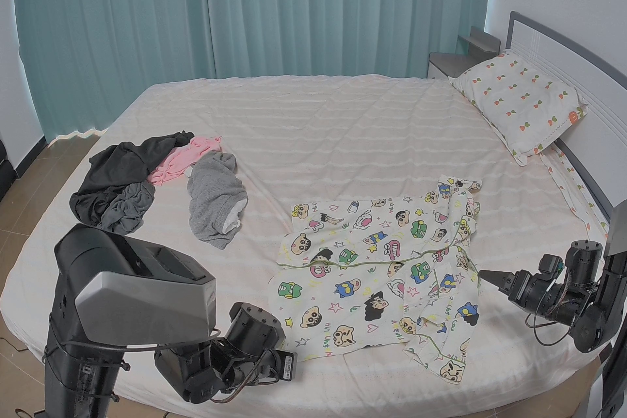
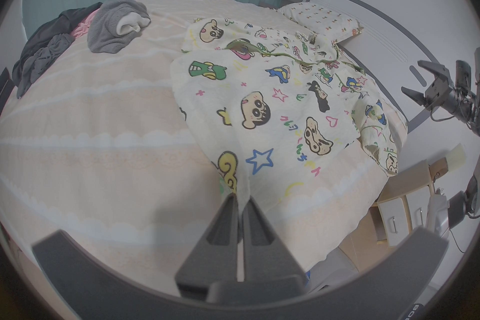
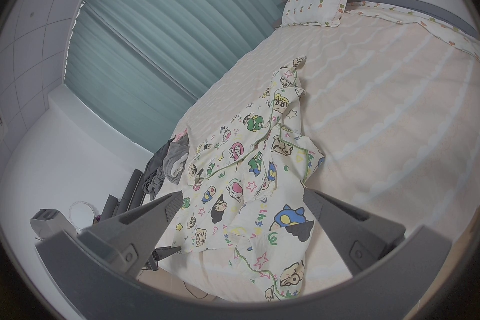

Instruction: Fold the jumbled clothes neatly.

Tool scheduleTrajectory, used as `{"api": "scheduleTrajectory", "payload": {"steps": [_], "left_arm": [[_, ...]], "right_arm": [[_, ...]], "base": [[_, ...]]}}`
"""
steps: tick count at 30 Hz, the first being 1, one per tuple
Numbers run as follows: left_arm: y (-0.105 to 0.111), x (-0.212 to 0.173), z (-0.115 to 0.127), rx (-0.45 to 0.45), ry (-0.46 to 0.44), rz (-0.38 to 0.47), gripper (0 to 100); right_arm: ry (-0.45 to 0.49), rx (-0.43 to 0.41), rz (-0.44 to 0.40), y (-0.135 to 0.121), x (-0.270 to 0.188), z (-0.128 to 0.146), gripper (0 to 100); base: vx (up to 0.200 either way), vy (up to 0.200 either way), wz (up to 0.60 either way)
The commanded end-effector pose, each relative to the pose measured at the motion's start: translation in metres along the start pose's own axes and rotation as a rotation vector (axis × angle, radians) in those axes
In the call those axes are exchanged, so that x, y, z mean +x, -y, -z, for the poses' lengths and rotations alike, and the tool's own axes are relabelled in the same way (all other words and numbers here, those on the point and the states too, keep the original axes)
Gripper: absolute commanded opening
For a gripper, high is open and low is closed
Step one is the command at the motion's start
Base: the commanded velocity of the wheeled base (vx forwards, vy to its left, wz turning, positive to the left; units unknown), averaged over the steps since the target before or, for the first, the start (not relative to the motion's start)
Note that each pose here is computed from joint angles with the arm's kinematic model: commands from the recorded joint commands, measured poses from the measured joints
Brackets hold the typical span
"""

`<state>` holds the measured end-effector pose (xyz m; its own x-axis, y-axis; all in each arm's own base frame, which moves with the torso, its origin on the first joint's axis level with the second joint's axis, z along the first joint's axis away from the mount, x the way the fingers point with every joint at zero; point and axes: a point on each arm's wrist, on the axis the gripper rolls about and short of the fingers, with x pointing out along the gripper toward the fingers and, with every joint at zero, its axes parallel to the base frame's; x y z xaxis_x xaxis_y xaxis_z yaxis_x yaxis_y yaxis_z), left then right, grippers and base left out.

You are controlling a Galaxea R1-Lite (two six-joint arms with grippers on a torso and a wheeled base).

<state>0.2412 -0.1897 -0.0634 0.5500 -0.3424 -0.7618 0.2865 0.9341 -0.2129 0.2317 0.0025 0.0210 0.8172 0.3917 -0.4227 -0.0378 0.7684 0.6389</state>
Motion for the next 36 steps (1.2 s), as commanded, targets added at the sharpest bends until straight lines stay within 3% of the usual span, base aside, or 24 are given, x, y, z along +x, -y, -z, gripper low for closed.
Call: {"api": "scheduleTrajectory", "payload": {"steps": [1,8,13,20,27,35,36], "left_arm": [[-0.010,-0.016,-0.005,-0.027,0.013,-0.019,0],[-0.022,-0.035,0.002,-0.042,-0.012,-0.045,0],[-0.045,-0.044,0.003,-0.098,-0.021,-0.101,0],[-0.059,-0.050,0.007,-0.135,-0.029,-0.130,0],[-0.085,-0.055,0.010,-0.182,0.006,-0.178,0],[-0.078,-0.041,-0.023,-0.222,0.163,-0.075,0],[-0.078,-0.041,-0.023,-0.222,0.163,-0.075,100]], "right_arm": [[0.005,-0.003,-0.005,0.000,0.000,0.000,100],[0.006,-0.003,-0.004,0.000,0.000,-0.001,100],[0.005,-0.002,-0.003,0.000,0.000,0.000,100],[0.006,-0.001,-0.002,0.000,0.000,0.000,100],[0.002,0.000,-0.001,0.001,0.001,0.000,100],[0.003,0.000,0.000,0.001,0.001,0.000,100],[0.003,0.000,0.000,0.001,0.001,0.000,100]], "base": [[0.000,0.000,0.00],[0.000,0.000,0.00],[0.000,0.000,0.00],[0.000,0.000,0.00],[0.000,0.000,0.00],[0.000,0.000,0.00],[0.000,0.000,0.00]]}}
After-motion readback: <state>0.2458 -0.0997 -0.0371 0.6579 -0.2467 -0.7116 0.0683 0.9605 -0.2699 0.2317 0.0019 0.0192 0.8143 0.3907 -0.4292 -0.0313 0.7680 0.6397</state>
